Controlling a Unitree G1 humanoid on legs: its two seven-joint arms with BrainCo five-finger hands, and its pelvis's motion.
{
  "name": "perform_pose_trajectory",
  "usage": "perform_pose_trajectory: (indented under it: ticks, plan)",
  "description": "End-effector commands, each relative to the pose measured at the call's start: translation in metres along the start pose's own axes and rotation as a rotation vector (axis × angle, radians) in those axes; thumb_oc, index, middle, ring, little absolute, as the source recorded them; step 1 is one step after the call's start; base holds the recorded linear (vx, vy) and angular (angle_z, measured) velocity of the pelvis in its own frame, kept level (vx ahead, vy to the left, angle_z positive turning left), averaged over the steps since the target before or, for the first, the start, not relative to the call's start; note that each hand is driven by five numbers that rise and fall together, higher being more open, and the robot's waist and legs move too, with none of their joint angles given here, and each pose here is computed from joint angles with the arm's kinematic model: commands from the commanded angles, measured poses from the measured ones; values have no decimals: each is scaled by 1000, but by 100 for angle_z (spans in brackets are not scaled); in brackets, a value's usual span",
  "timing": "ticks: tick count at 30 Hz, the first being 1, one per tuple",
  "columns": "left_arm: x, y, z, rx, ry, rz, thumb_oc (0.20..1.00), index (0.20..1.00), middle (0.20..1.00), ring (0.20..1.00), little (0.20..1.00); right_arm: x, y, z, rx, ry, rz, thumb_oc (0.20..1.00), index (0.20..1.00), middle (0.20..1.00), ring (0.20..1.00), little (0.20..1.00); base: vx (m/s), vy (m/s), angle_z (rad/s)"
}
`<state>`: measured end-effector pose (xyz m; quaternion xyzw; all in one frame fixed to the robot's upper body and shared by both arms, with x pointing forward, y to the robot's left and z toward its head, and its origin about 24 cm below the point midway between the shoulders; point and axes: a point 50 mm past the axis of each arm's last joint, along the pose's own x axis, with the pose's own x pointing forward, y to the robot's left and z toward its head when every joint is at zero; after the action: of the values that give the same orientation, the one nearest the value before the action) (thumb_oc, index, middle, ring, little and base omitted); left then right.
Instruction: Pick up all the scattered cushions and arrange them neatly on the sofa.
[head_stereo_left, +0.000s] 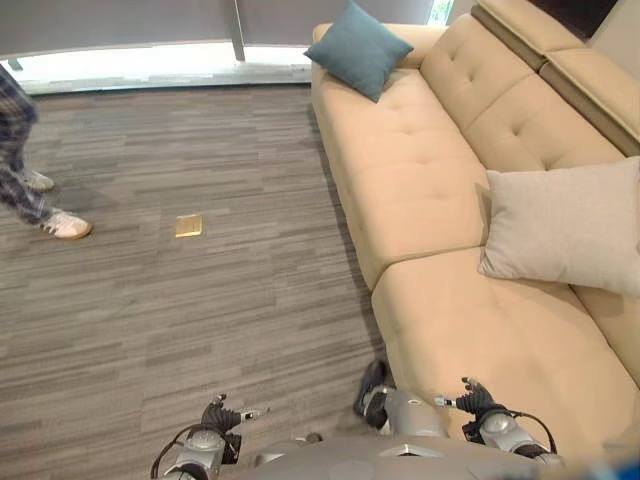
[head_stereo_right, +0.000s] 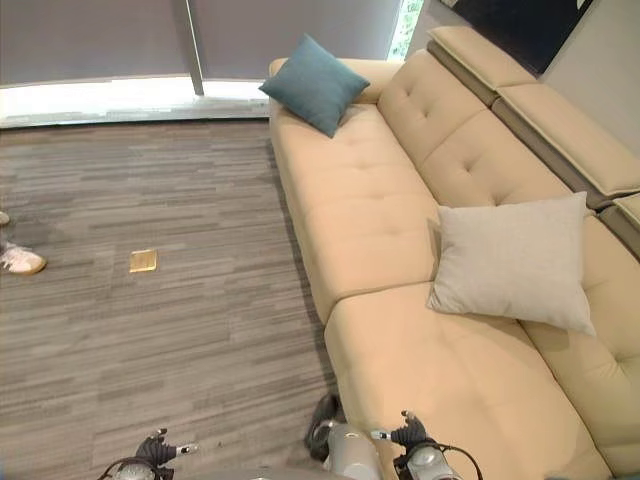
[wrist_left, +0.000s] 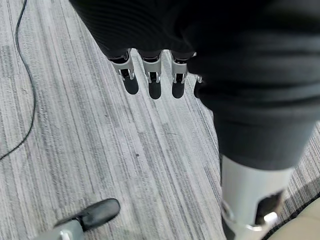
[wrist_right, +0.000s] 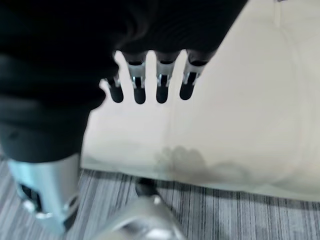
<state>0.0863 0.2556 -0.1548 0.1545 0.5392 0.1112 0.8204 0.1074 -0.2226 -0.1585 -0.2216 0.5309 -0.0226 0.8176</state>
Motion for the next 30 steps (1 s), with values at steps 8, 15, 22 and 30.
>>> perform_pose_trajectory:
  ticks: [8,15,22,30]
  plan:
    - [3,-5,21,48,-67,-43,1000,1000,1000,1000,1000,3,-21,4,1,-13,-74,1000,1000,1000,1000,1000,132,50,-52]
    - [2,-11,13,67,-35,-63,1000,1000,1000,1000,1000,3,-20,1,-11,1,-73,1000,1000,1000,1000,1000,172,230,-85]
    - [2,3,8,33,-20,-20,1000,1000,1000,1000,1000,5,-20,30,-10,-103,-74,1000,1000,1000,1000,1000,110,200,-101]
    - [3,-2,28,4,-107,-24,1000,1000,1000,1000,1000,2,-43,62,70,-261,-171,1000,1000,1000,1000,1000,100,-83,-56]
